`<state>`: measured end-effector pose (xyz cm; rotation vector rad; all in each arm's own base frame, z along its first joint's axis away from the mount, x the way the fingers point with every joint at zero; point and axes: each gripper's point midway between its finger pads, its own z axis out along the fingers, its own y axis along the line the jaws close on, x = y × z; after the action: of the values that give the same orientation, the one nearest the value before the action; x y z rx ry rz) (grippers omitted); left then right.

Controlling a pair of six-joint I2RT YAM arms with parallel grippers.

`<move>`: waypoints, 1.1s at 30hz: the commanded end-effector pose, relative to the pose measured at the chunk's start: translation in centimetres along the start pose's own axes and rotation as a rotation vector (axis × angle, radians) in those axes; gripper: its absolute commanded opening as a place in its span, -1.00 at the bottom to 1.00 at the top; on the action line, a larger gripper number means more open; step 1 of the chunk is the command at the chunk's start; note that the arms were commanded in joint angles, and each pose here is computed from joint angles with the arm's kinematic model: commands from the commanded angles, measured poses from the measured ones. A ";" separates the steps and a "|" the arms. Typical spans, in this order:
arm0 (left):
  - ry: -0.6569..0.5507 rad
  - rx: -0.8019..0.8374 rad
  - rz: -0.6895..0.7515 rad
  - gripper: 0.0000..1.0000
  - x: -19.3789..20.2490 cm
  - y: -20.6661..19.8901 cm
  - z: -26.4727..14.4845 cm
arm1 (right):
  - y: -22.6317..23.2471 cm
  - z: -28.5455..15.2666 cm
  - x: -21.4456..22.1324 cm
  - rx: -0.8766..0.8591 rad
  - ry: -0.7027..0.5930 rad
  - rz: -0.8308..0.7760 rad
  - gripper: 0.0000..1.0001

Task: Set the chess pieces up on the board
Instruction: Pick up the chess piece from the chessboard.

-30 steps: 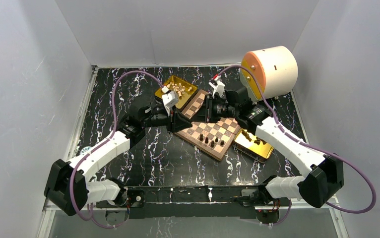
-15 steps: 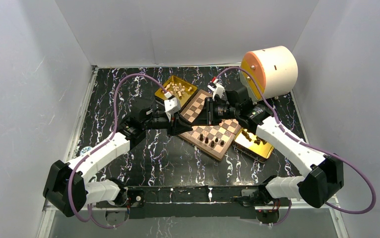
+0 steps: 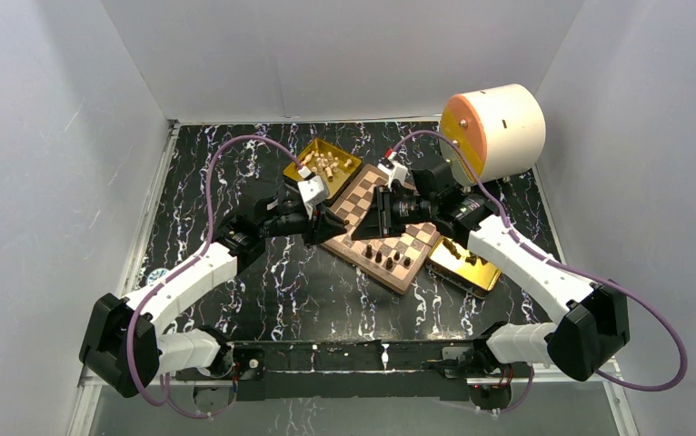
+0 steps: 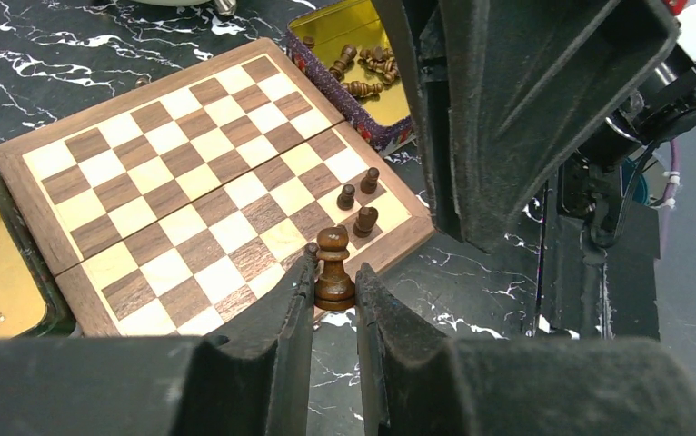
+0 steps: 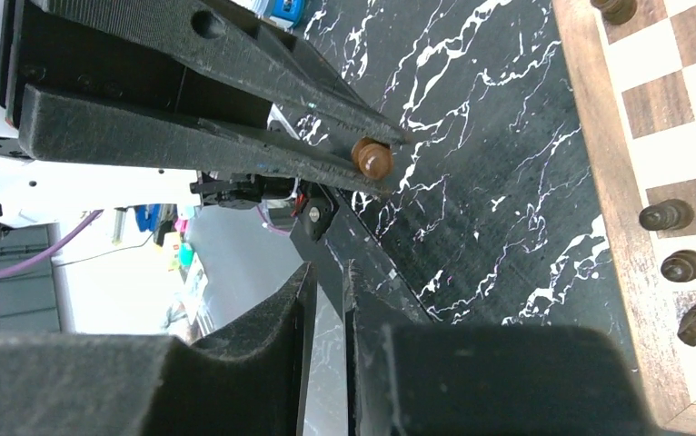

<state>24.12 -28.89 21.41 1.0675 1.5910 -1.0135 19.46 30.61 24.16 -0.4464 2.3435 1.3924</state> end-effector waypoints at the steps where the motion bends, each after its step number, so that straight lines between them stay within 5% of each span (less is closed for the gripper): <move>1: -0.003 -0.020 0.032 -1.00 -0.2 0.3 -0.2 | 0.9 -0.1 0.0 -0.061 0.014 -0.003 -0.46; 12: -0.011 0.108 0.087 -1.00 0.3 -2.0 -0.4 | -0.1 0.5 -1.6 0.000 -0.026 0.047 -0.25; 22: -0.004 0.154 0.092 -1.00 0.7 -2.9 -0.1 | 0.1 1.6 -1.4 -0.054 0.017 0.062 -0.24; 28: 0.006 0.170 0.090 -1.00 1.0 -3.3 0.0 | 0.5 1.8 -1.8 -0.084 0.003 0.074 -0.28; 33: 0.006 0.169 0.092 -1.00 1.0 -3.3 0.1 | 0.3 2.0 -1.6 -0.084 0.015 0.083 -0.52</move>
<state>21.59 -29.57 20.60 1.2156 1.5042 -1.0818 20.65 31.98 22.57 -0.3486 2.4235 1.4760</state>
